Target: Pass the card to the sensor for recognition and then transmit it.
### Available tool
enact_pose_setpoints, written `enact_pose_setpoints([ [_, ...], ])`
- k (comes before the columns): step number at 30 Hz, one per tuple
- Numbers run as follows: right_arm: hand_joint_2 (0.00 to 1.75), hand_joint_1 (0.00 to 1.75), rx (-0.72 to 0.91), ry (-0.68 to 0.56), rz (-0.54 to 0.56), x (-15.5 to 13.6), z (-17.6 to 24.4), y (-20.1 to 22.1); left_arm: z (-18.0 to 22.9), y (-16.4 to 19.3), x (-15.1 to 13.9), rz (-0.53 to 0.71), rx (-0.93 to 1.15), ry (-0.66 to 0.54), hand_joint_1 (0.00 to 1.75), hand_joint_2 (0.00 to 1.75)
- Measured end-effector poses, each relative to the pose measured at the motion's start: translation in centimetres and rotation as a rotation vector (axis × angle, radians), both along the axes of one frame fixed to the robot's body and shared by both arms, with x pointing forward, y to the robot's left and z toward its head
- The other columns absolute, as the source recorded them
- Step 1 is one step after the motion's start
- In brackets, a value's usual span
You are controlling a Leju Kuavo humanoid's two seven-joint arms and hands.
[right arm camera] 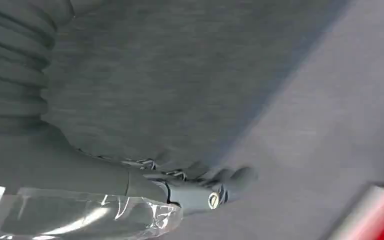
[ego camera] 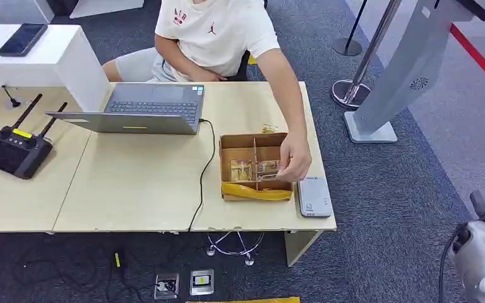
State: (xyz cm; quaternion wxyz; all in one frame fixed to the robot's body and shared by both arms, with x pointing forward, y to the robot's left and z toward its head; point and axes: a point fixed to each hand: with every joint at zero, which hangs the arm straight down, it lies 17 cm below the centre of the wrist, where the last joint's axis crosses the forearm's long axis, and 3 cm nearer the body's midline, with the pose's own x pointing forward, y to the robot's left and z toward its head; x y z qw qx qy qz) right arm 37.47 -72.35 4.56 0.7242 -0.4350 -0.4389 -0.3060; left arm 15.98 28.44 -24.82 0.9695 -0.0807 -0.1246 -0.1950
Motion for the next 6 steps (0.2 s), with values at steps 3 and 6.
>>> enact_pose_setpoints([
  [3,1.75,0.00,0.128,0.118,-0.091,-7.4,-6.9,-0.2,-0.1,0.0,-0.3,0.018,-0.014,-0.018,0.00,0.00],
  [6,1.75,0.00,0.166,0.233,-0.111,-12.1,-10.7,0.5,-0.1,0.4,-0.4,0.019,-0.012,-0.025,0.00,0.00],
])
